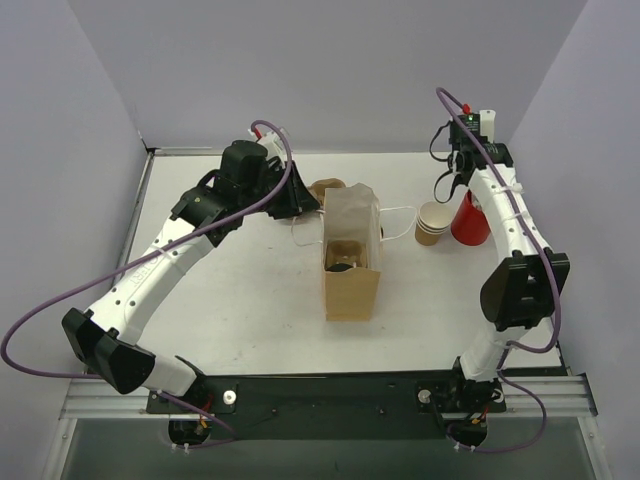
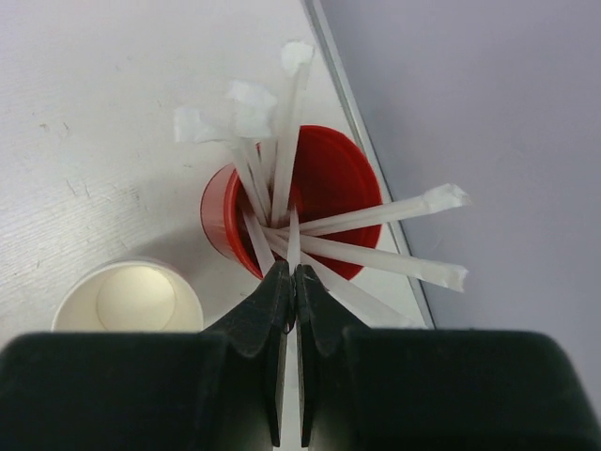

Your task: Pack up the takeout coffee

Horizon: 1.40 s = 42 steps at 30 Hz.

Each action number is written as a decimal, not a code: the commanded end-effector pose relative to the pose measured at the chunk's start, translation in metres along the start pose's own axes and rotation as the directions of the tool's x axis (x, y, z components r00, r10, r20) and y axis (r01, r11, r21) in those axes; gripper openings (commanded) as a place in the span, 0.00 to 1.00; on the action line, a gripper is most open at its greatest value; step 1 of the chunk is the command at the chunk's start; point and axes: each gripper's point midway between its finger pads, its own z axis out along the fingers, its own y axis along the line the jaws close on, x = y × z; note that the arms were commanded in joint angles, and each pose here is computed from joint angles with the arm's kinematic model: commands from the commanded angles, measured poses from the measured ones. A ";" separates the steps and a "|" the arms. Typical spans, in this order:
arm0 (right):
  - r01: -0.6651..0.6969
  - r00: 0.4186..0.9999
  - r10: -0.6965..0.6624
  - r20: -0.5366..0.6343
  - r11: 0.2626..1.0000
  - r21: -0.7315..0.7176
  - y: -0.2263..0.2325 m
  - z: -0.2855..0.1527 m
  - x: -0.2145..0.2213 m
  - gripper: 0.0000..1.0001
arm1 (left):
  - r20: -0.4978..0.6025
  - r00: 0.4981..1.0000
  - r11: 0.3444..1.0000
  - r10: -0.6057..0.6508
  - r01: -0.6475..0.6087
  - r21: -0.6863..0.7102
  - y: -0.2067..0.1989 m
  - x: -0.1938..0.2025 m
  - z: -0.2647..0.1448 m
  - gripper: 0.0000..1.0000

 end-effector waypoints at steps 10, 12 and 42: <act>-0.123 0.974 0.100 0.203 0.987 0.103 -0.087 -0.097 -0.047 0.00 | 0.080 0.997 0.997 0.025 -0.030 0.066 -0.017 -0.023 -0.018 0.32; -0.133 0.970 0.109 0.215 0.986 0.099 -0.091 -0.103 -0.049 0.00 | 0.082 0.996 0.997 0.023 -0.028 0.066 -0.017 -0.023 -0.018 0.32; -0.166 0.729 0.622 0.284 0.564 -0.809 -0.041 -0.312 -0.076 0.00 | 0.101 0.995 0.999 0.003 -0.006 0.034 0.000 -0.023 -0.020 0.32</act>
